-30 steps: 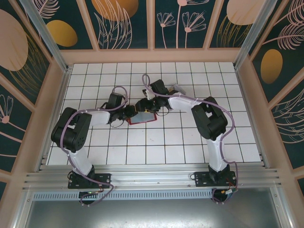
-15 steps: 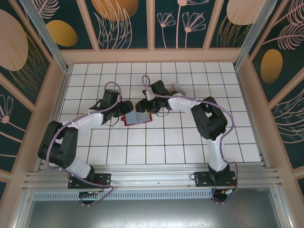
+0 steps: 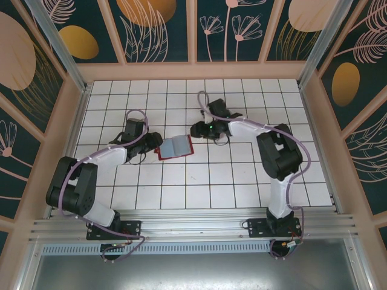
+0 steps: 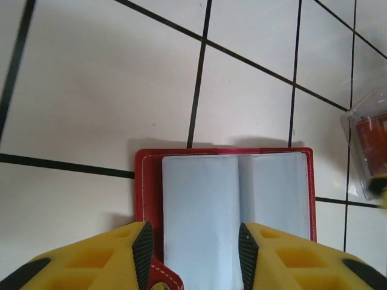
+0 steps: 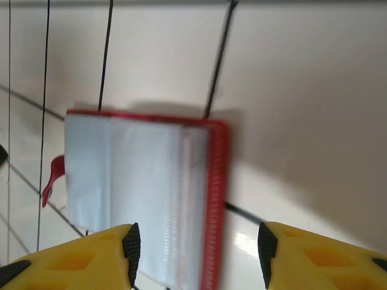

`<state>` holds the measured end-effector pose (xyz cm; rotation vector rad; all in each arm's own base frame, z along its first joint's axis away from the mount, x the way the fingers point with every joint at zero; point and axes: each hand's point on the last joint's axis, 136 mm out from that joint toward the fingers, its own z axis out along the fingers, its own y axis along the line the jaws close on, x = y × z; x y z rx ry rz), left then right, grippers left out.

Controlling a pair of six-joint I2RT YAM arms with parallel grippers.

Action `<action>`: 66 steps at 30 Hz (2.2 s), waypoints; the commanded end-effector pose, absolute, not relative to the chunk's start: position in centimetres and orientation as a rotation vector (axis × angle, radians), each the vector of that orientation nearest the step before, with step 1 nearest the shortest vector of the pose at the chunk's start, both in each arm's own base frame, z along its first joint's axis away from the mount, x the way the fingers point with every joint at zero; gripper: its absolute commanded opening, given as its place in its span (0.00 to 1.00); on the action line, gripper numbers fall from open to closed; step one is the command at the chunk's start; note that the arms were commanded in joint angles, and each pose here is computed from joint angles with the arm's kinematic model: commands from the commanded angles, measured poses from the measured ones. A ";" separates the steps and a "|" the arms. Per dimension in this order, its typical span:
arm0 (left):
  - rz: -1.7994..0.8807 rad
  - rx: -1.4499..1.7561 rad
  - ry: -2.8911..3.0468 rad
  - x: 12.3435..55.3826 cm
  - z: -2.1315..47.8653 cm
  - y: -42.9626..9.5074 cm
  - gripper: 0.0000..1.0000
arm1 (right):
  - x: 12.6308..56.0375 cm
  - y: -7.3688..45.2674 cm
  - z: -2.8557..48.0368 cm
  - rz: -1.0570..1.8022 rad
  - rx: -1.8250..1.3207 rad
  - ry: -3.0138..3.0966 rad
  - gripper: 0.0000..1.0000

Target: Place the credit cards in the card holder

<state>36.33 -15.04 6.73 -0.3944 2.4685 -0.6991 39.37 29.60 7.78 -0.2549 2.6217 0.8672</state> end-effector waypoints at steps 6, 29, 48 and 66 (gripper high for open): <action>-0.869 -0.242 2.357 40.7 11.5 -20.0 0.45 | 44.4 17.1 13.1 0.494 -0.053 2.469 0.58; -1.114 0.089 2.465 47.1 7.3 -37.1 0.49 | 47.3 13.7 7.6 0.304 -0.019 2.591 0.63; -1.133 0.087 2.518 47.6 3.8 -38.3 0.48 | 48.9 12.9 10.0 0.242 -0.006 2.523 0.59; -1.133 0.091 2.528 47.2 3.6 -38.2 0.47 | 49.0 12.6 11.7 0.238 -0.007 2.490 0.51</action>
